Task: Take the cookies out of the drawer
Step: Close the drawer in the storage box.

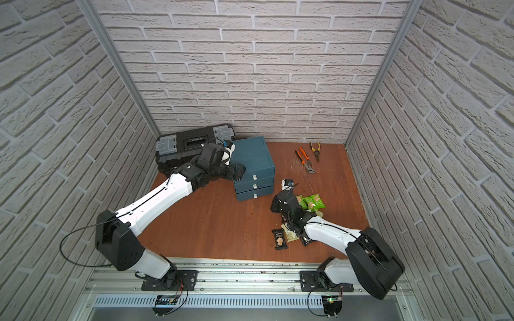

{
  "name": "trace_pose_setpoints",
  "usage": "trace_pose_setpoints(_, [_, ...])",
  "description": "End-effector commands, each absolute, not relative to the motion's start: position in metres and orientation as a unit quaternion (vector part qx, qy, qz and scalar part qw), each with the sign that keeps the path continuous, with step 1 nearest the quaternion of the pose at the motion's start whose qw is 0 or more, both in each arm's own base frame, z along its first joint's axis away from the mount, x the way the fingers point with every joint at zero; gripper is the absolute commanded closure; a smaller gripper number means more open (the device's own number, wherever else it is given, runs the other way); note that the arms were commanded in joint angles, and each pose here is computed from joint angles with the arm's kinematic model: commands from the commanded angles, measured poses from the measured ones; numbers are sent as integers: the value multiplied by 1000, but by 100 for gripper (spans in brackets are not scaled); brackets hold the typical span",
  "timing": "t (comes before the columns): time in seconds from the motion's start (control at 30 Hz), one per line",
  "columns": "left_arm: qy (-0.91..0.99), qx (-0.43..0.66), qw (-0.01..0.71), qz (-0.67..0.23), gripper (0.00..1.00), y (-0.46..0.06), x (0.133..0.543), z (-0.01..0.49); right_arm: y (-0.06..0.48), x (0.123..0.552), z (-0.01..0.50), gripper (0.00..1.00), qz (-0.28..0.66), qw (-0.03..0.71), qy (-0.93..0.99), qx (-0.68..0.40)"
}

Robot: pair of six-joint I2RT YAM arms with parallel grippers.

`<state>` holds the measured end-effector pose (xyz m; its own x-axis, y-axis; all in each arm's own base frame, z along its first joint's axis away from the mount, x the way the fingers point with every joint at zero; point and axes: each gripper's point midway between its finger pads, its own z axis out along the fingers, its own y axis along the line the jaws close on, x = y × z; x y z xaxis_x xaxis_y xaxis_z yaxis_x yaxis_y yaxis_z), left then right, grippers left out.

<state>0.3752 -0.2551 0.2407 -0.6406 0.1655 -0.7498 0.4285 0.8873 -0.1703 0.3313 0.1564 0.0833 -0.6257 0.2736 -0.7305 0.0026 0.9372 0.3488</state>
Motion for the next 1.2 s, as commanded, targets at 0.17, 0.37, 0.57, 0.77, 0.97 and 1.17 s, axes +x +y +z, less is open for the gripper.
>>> trace_pose_setpoints(0.17, [904, 193, 345, -162, 2, -266, 366, 215, 204, 373, 75, 98, 279, 424, 859, 71])
trace_pose_setpoints(0.37, [906, 191, 338, -167, 2, -268, 366, 208, 206, 398, 60, 98, 278, 425, 856, 98])
trace_pose_setpoints(0.57, [908, 192, 331, -170, 2, -271, 364, 201, 212, 416, 46, 97, 299, 428, 845, 117])
trace_pose_setpoints(0.77, [906, 203, 337, -157, 1, -270, 362, 207, 209, 405, 68, 91, 306, 442, 837, 104])
trace_pose_setpoints(0.97, [894, 208, 387, -87, 2, -257, 359, 238, 179, 377, 102, 47, 205, 446, 867, 91])
trace_pose_setpoints(1.17, [856, 165, 489, 30, 1, -202, 357, 285, 115, 346, 128, 34, 58, 458, 881, 108])
